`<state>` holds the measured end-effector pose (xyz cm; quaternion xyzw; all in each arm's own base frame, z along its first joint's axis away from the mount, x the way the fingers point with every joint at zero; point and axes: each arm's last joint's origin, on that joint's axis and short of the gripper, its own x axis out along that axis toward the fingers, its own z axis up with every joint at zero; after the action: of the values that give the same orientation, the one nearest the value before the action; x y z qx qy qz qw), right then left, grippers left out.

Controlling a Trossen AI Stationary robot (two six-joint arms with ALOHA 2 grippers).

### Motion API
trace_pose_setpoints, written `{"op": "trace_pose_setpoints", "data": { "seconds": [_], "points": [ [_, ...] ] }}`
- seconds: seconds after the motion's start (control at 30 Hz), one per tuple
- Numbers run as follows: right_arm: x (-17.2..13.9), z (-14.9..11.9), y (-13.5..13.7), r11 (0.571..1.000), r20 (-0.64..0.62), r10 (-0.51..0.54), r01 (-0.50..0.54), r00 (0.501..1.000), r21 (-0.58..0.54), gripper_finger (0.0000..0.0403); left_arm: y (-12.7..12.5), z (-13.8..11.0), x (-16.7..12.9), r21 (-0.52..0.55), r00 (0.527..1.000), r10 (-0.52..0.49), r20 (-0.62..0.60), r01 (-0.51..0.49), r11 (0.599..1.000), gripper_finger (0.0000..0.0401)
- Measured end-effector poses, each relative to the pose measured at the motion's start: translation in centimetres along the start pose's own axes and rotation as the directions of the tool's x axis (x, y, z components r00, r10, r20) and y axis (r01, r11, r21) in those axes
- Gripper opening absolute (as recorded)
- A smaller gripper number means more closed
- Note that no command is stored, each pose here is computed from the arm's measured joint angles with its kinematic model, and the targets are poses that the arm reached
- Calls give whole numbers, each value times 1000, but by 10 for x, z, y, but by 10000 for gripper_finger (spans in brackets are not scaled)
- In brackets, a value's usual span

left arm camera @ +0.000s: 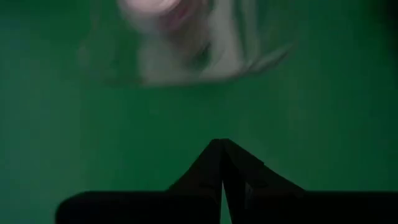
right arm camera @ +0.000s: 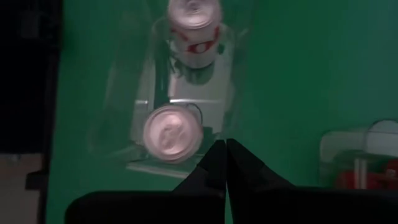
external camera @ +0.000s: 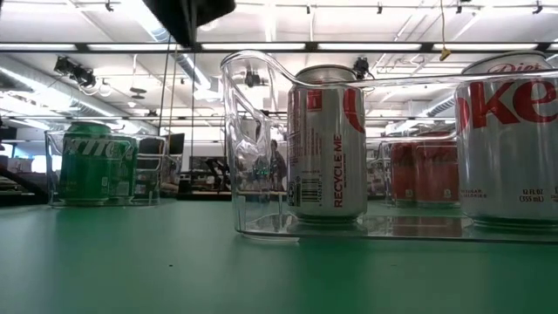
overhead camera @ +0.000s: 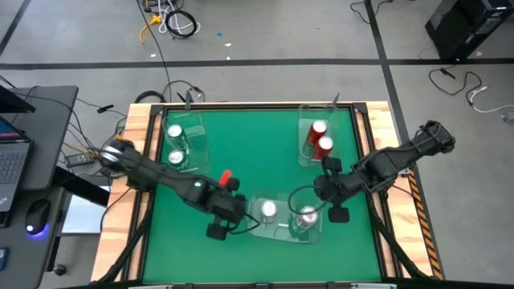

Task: Sort soda cans
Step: Move the bottom transparent bin to the top middle of the table

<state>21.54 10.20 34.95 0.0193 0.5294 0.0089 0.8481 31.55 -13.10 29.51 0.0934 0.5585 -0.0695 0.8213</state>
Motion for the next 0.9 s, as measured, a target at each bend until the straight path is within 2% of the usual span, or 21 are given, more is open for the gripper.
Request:
{"op": "trace_pose_setpoints", "data": {
  "seconds": [0.07,0.17,0.27,0.4,0.5,0.67,0.9],
  "points": [
    [0,-3,7,1000,6,4,-4,1000,-3,0,-6,-12,5,-54,987,-78,141,86,995,11],
    [7,-12,15,1000,-13,-2,2,1000,7,0,-14,-29,20,-113,941,-163,298,204,972,4],
    [20,-22,21,999,-31,-17,18,999,35,0,-22,-37,37,-143,895,-216,390,291,946,3],
    [33,-36,33,996,-51,-19,23,999,85,0,-35,-37,59,-121,868,-241,434,321,939,2],
    [38,-49,39,988,-68,-47,57,997,143,0,-46,-38,75,-105,883,-232,408,298,949,1],
    [55,-70,42,955,-89,-127,146,988,259,0,-56,-40,103,-148,915,-88,394,158,976,1],
    [81,-93,32,874,-97,-271,287,958,393,0,-61,-32,111,-282,852,133,506,18,959,1]
  ]
}}
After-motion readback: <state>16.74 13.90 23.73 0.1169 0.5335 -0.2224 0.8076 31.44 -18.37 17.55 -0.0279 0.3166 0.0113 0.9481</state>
